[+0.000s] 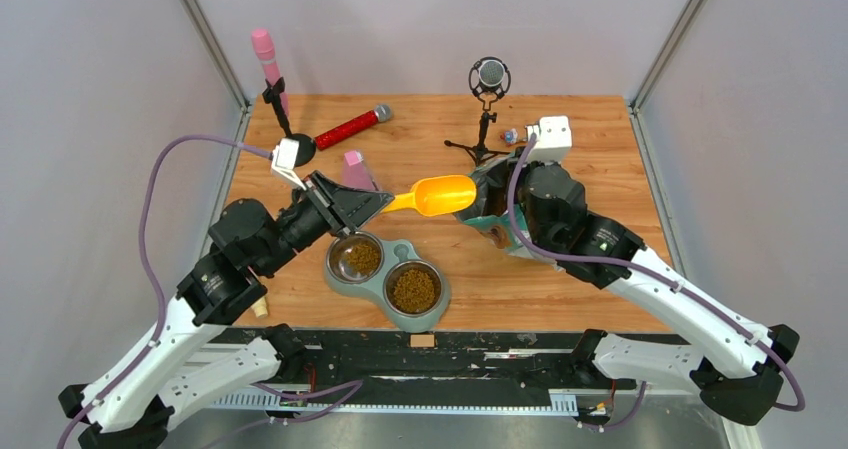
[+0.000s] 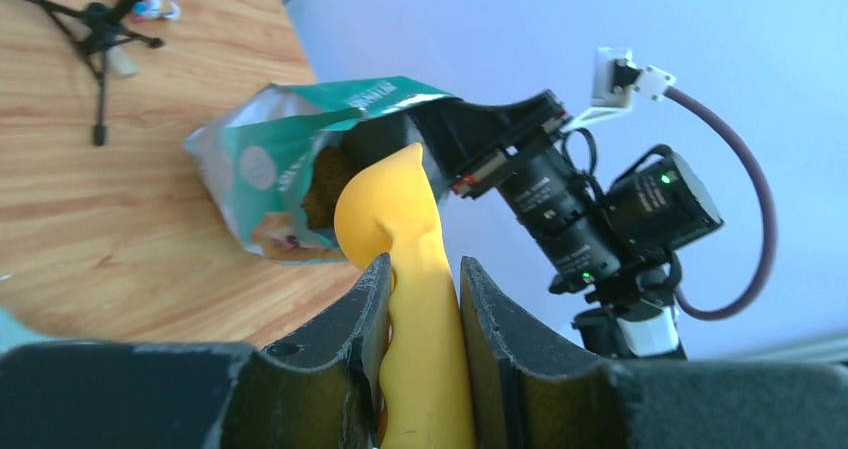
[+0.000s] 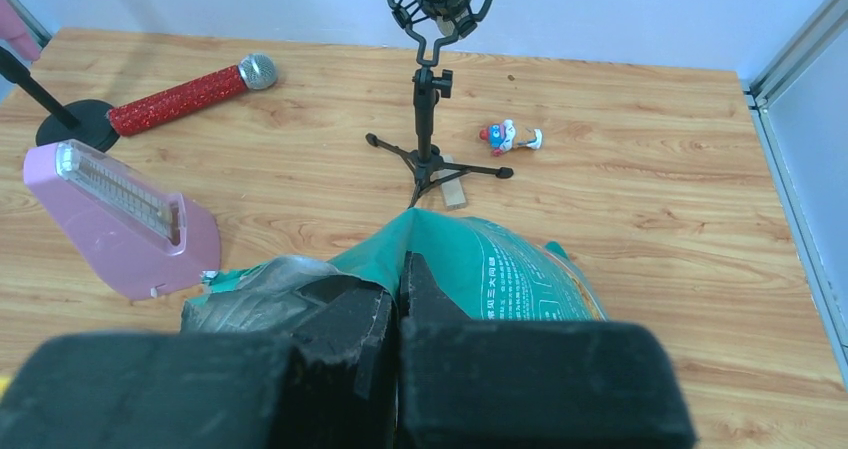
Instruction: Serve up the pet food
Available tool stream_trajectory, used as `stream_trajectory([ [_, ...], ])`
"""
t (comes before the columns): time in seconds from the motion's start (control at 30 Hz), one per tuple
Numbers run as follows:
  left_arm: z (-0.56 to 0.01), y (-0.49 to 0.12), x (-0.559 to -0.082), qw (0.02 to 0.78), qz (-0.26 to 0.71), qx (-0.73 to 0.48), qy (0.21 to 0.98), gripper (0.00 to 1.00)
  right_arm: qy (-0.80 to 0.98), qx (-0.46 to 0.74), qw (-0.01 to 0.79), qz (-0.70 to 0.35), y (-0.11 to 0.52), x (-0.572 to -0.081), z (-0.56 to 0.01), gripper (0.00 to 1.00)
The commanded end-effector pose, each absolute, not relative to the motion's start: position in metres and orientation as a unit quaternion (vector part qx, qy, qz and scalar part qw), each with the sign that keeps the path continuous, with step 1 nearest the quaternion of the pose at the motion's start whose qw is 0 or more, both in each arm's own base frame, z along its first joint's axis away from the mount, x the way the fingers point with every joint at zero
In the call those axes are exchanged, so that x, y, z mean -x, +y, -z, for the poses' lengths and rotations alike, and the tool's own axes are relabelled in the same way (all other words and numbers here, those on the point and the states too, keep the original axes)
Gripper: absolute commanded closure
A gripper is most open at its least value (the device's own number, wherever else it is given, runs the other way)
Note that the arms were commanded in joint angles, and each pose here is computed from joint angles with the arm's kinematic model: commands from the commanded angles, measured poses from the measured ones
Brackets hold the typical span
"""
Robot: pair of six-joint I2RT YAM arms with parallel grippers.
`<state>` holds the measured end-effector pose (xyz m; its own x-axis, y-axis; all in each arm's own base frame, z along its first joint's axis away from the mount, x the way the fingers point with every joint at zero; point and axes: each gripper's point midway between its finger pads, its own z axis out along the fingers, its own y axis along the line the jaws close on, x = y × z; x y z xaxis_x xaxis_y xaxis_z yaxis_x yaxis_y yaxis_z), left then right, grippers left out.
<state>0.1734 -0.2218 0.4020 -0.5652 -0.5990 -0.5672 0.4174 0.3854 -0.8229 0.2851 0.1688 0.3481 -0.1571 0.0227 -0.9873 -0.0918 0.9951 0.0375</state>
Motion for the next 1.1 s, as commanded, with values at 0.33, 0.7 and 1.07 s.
stream_trajectory([
  [0.33,-0.417,-0.288,-0.218,0.421,0.551,0.041,0.719,1.00,0.722,-0.019,0.684,-0.101,0.180,-0.291,-0.402,1.00],
  [0.7,-0.387,-0.290,-0.261,0.429,0.372,0.101,0.817,1.00,0.727,-0.048,0.684,-0.027,0.166,-0.303,-0.398,1.00],
  [1.07,-0.329,-0.310,-0.283,0.391,0.223,0.162,0.878,1.00,0.727,-0.090,0.681,0.000,0.163,-0.312,-0.389,1.00],
])
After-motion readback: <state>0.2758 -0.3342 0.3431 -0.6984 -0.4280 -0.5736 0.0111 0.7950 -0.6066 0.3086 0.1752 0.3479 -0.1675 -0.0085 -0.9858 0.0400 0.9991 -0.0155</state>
